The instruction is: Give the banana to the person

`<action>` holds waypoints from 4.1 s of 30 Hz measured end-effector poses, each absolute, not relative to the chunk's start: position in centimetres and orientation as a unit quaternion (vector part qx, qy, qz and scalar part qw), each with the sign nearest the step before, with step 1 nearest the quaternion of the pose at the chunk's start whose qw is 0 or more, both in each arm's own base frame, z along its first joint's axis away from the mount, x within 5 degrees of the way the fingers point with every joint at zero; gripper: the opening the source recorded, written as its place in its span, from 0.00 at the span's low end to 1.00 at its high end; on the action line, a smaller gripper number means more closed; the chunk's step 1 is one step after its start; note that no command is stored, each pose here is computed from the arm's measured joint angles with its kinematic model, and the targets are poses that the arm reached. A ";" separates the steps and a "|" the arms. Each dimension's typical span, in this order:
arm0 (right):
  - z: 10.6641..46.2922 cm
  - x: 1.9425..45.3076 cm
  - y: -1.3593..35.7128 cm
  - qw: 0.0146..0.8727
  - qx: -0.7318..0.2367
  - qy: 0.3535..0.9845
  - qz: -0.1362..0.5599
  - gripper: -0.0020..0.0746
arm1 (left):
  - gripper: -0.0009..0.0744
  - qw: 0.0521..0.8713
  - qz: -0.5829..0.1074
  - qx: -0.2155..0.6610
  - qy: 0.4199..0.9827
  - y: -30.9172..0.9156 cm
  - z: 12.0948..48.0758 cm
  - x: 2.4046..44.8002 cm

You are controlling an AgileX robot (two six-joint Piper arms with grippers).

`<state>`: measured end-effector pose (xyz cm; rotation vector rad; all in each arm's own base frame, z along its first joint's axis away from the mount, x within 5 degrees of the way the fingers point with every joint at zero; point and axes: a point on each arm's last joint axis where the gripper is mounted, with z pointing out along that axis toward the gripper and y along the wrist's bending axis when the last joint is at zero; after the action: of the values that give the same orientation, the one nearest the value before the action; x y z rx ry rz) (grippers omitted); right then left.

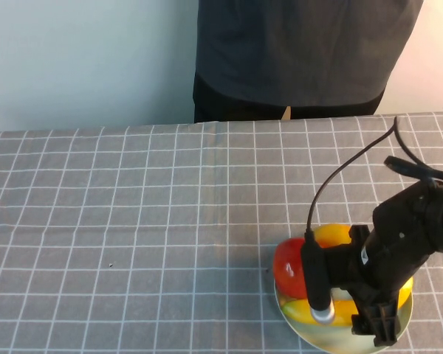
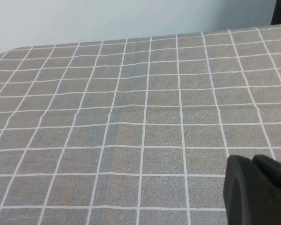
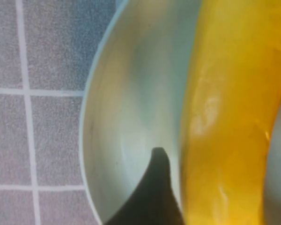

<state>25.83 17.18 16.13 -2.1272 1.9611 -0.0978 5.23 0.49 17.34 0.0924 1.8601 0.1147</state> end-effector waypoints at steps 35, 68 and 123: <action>19.3 23.9 16.0 0.097 -0.646 0.757 0.004 0.02 | 0.01 0.595 0.049 0.040 0.801 0.5 17.3 5.2; 43.1 22.3 14.0 0.321 -0.485 0.808 -0.088 0.02 | 0.01 0.595 0.049 0.040 0.801 0.5 17.3 5.2; 48.5 13.5 13.7 0.426 -0.367 0.827 0.018 0.02 | 0.01 0.595 0.049 0.040 0.801 0.5 17.3 5.2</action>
<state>13.48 13.65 48.46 -0.9177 2.0663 0.0441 5.23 0.49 17.34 0.0924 1.8601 0.1147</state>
